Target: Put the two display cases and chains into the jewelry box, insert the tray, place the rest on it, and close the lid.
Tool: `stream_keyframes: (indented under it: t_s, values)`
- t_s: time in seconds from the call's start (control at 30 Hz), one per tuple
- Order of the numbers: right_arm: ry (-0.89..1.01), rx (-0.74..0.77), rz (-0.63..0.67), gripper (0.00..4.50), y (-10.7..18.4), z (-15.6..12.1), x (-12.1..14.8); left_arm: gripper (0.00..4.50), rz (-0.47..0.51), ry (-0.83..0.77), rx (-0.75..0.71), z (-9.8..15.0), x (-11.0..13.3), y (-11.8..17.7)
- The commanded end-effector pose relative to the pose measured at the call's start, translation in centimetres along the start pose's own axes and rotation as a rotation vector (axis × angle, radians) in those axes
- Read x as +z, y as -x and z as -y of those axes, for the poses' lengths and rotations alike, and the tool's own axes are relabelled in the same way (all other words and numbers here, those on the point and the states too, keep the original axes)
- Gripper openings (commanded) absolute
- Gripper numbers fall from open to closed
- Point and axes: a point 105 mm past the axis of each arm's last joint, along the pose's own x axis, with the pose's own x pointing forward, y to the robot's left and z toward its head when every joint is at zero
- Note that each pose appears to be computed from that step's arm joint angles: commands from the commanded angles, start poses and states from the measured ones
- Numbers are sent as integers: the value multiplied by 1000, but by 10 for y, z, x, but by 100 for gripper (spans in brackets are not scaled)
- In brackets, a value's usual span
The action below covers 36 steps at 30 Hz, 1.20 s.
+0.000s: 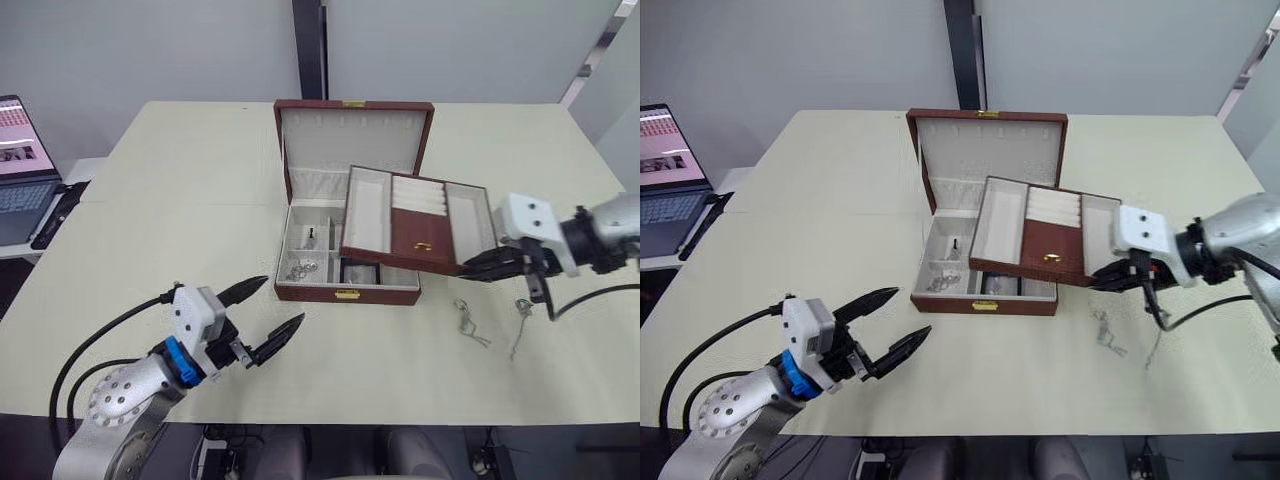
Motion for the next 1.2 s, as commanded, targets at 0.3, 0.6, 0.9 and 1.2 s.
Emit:
stream_keyframes:
  t_s: [0.3,0.6,0.9,1.2]
  values:
    - [47,-1,7,1,-57,17,46,450,42,-13,184,0,10,28]
    - [59,7,-26,1,-66,15,49,450,48,-9,218,2,12,33]
    - [58,-7,-59,1,-71,13,41,450,48,-6,210,3,10,31]
    - [49,-7,-71,1,-76,9,38,450,46,-8,198,3,10,29]
